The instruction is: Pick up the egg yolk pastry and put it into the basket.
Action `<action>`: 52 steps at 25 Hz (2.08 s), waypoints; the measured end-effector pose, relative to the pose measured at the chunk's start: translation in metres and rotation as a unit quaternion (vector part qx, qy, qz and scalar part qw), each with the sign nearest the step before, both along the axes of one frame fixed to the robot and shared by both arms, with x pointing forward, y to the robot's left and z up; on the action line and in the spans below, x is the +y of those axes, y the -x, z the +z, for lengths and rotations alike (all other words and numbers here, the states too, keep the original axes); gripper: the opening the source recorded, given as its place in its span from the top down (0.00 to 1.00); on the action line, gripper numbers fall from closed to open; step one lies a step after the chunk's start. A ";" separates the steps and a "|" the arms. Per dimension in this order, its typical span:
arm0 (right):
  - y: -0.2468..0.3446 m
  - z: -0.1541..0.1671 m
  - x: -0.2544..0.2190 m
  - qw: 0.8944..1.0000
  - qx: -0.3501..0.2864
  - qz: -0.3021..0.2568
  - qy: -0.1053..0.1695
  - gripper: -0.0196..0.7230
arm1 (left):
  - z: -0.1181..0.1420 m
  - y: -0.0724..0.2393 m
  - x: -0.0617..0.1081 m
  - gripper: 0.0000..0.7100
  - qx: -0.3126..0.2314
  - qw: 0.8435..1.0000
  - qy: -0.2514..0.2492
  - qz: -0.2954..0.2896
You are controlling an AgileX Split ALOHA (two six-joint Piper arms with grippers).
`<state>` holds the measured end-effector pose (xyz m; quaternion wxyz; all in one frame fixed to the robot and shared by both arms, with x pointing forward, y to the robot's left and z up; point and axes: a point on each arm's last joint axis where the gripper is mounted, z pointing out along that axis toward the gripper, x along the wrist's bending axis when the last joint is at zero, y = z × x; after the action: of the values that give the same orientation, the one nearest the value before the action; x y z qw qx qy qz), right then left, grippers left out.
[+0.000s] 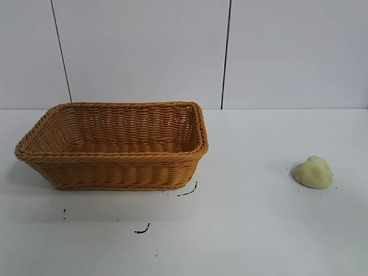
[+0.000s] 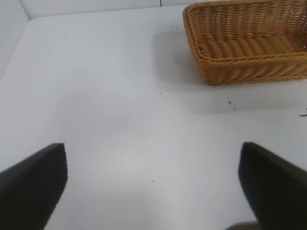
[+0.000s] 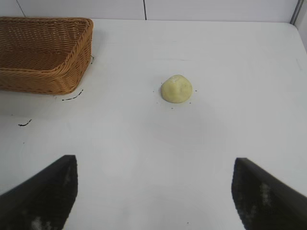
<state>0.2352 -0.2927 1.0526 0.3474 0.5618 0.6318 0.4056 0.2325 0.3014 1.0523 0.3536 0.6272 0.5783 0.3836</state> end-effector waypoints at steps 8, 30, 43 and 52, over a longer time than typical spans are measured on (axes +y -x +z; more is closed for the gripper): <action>0.000 0.000 0.000 1.000 0.000 0.000 0.000 0.13 | 0.000 0.000 0.000 0.02 0.000 1.000 0.000 0.000; -0.153 0.030 0.009 0.957 0.291 0.000 0.018 0.13 | 0.000 0.000 0.000 0.02 0.000 1.000 0.000 0.000; -0.313 0.008 0.019 0.918 0.396 0.000 0.024 0.14 | 0.000 0.000 0.000 0.02 0.000 1.000 0.000 0.000; -0.382 -0.035 0.024 0.897 0.441 0.003 0.029 0.15 | 0.000 0.000 0.000 0.02 0.000 1.000 0.000 0.000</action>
<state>0.6177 -0.2690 1.0174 0.0479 0.6711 0.7332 0.0989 0.2325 0.3014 1.0523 0.3536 0.6272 0.5783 0.3836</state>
